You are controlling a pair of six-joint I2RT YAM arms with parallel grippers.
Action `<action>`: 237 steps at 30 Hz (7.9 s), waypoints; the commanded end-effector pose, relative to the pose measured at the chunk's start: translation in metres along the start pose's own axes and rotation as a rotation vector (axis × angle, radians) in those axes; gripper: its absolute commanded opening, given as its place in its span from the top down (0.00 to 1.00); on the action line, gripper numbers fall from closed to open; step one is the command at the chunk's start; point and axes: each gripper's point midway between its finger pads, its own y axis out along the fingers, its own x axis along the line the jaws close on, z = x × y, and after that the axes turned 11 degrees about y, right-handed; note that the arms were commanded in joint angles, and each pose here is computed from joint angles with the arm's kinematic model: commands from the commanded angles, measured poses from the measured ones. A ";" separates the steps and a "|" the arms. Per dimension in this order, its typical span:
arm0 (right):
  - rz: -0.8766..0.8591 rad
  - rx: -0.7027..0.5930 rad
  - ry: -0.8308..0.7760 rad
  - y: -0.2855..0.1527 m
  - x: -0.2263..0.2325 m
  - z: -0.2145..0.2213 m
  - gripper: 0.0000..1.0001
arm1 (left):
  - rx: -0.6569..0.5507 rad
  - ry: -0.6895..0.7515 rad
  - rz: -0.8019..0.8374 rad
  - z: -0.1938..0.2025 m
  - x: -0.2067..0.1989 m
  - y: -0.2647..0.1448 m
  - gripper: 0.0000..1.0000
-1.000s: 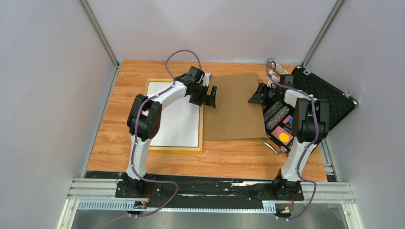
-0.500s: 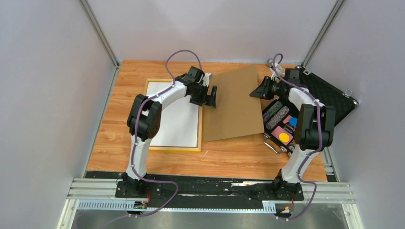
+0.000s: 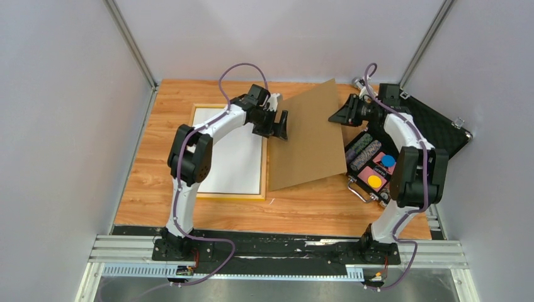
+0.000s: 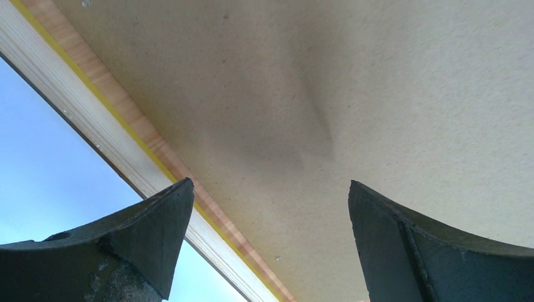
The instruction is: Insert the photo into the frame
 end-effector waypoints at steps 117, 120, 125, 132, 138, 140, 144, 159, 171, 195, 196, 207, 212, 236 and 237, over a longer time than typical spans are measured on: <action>-0.600 0.440 -0.353 0.061 0.294 0.128 0.23 | -0.322 -0.168 -0.081 -0.092 -0.009 -0.203 0.06; -0.613 0.453 -0.348 0.060 0.296 0.128 0.22 | -0.313 -0.171 -0.080 -0.090 -0.007 -0.200 0.06; -0.602 0.450 -0.346 0.063 0.291 0.128 0.22 | -0.298 -0.171 -0.087 -0.083 -0.006 -0.200 0.06; -0.571 0.413 -0.342 0.060 0.277 0.118 0.22 | -0.274 -0.182 -0.072 -0.071 -0.005 -0.202 0.14; -0.528 0.354 -0.342 0.050 0.258 0.104 0.22 | -0.284 -0.172 -0.070 -0.067 -0.007 -0.214 0.22; -0.512 0.338 -0.338 0.047 0.250 0.100 0.22 | -0.287 -0.162 -0.072 -0.066 -0.009 -0.218 0.26; -0.471 0.310 -0.320 0.045 0.229 0.094 0.23 | -0.284 -0.154 -0.074 -0.060 -0.011 -0.222 0.41; -0.400 0.239 -0.305 0.034 0.193 0.077 0.23 | -0.236 -0.172 -0.016 -0.031 -0.004 -0.201 0.65; -0.102 0.288 -0.284 0.068 0.078 0.114 0.30 | -0.184 -0.223 0.130 -0.020 -0.007 -0.161 0.87; 0.180 0.496 -0.693 0.018 -0.044 0.179 0.37 | -0.192 -0.205 0.160 -0.017 -0.006 -0.154 1.00; 0.189 0.494 -0.698 0.020 -0.047 0.179 0.38 | -0.194 -0.202 0.159 -0.016 -0.007 -0.155 1.00; 0.257 0.485 -0.777 0.048 -0.071 0.179 0.43 | -0.219 -0.186 0.160 -0.017 -0.010 -0.160 1.00; 0.285 0.475 -0.829 0.055 -0.078 0.179 0.44 | -0.224 -0.181 0.167 -0.018 -0.012 -0.162 1.00; 0.285 0.440 -0.859 0.074 -0.082 0.187 0.46 | -0.218 -0.172 0.252 -0.005 -0.025 -0.156 0.61; 0.285 0.439 -0.857 0.074 -0.082 0.187 0.47 | -0.214 -0.182 0.259 -0.003 -0.026 -0.155 0.61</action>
